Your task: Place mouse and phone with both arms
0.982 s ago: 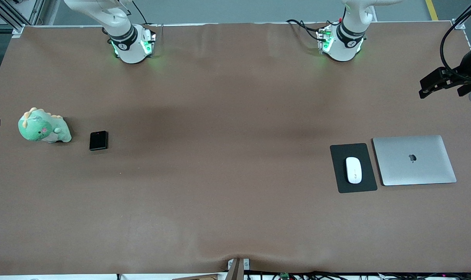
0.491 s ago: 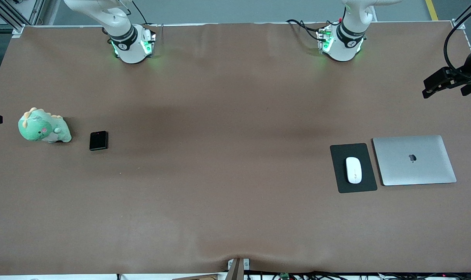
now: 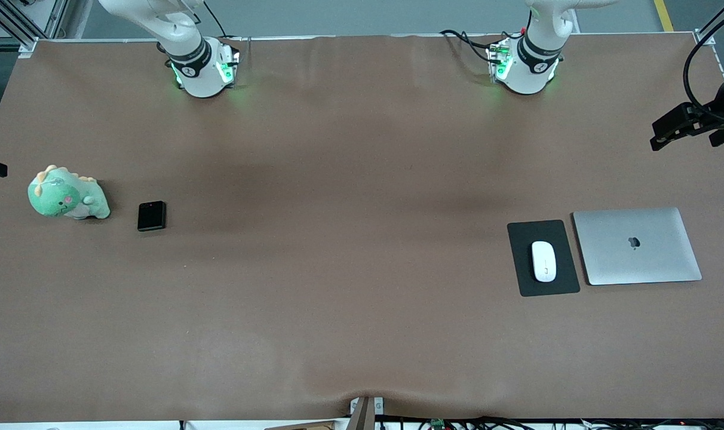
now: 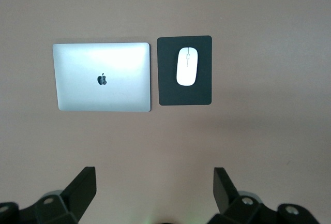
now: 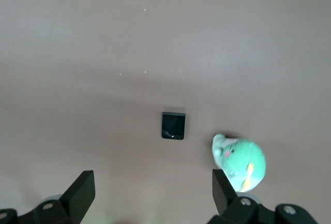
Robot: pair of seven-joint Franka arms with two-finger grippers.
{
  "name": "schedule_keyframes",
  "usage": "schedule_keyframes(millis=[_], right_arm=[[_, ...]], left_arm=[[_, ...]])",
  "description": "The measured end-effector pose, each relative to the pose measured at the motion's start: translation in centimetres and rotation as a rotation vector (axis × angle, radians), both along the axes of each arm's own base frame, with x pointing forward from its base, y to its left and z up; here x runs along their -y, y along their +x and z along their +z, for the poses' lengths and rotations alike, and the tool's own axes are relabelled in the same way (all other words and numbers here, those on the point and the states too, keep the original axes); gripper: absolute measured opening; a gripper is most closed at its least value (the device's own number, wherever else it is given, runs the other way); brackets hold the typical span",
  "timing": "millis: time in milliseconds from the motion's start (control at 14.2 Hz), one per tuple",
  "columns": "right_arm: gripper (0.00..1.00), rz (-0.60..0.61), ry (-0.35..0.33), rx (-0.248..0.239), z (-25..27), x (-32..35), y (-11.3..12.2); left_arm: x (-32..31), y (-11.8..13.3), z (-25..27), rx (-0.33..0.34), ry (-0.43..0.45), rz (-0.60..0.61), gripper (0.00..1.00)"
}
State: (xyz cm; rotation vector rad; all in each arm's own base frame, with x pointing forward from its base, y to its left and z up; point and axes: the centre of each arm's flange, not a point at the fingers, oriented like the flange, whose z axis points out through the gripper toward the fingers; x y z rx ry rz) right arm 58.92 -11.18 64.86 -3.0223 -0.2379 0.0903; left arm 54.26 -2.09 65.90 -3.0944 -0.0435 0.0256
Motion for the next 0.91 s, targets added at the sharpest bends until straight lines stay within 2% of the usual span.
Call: schedule_keyframes(millis=[140,281,421,632,912], right_arm=[[1.00,-0.038,-0.008,-0.017,0.3,-1.9,-0.8],[1.00,-0.046,-0.016,0.002,0.2,-3.1,-1.8],[1.00,-0.042,-0.024,0.017,-0.3,-3.8,-3.7],[1.00,-0.041,-0.029,0.005,-0.9,-5.1,-6.5],[1.00,-0.061,-0.050,-0.003,-1.2,-5.5,-7.2]], left_arm=[[0.0,0.0,0.0,0.000,0.000,0.000,1.00],[0.0,0.0,0.0,0.000,0.000,0.000,1.00],[0.0,0.0,0.0,0.000,0.000,0.001,1.00],[-0.1,0.0,0.0,0.000,0.000,0.002,1.00],[-0.1,0.0,0.0,0.000,0.000,0.002,1.00]])
